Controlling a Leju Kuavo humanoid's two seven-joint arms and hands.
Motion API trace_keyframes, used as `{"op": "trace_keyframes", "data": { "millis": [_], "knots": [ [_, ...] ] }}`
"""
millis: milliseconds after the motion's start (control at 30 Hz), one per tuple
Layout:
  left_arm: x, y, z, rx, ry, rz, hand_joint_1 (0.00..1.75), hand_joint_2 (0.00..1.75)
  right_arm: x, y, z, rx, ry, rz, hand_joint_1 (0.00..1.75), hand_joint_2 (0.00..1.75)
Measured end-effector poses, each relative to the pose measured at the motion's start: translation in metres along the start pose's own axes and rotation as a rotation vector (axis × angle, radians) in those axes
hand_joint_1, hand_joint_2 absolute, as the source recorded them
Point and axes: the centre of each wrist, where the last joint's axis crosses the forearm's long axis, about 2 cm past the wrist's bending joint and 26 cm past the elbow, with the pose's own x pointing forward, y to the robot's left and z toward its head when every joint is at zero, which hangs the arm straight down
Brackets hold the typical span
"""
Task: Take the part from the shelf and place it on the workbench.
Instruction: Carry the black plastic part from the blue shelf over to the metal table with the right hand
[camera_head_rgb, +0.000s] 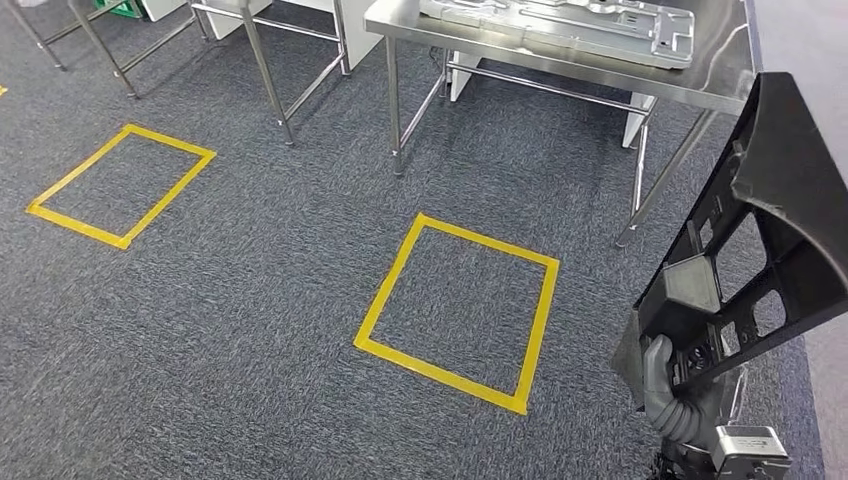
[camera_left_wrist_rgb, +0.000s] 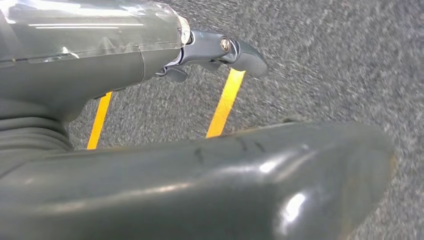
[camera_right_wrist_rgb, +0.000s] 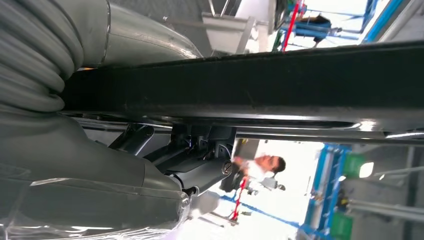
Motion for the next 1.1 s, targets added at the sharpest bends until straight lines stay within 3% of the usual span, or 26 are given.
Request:
{"op": "trace_keyframes", "data": {
  "millis": [367, 500, 767, 1100],
  "knots": [
    [-0.002, 0.001, 0.001, 0.005, 0.013, -0.005, 0.00, 0.00, -0.006, 0.004, 0.000, 0.002, 0.023, -0.014, 1.75, 1.75],
    [-0.003, -0.002, 0.002, 0.032, 0.065, -0.009, 0.00, 0.00, -0.007, 0.006, -0.004, 0.026, 0.034, -0.003, 1.75, 1.75],
    [-0.019, -0.009, 0.014, 0.060, 0.143, 0.020, 0.00, 0.00, -0.013, 0.018, -0.027, 0.147, 0.018, 0.033, 1.75, 1.75],
    [-0.019, -0.011, 0.014, 0.062, 0.135, 0.047, 0.00, 0.00, -0.026, 0.008, -0.065, 0.179, 0.002, 0.034, 1.75, 1.75]
  ]
}}
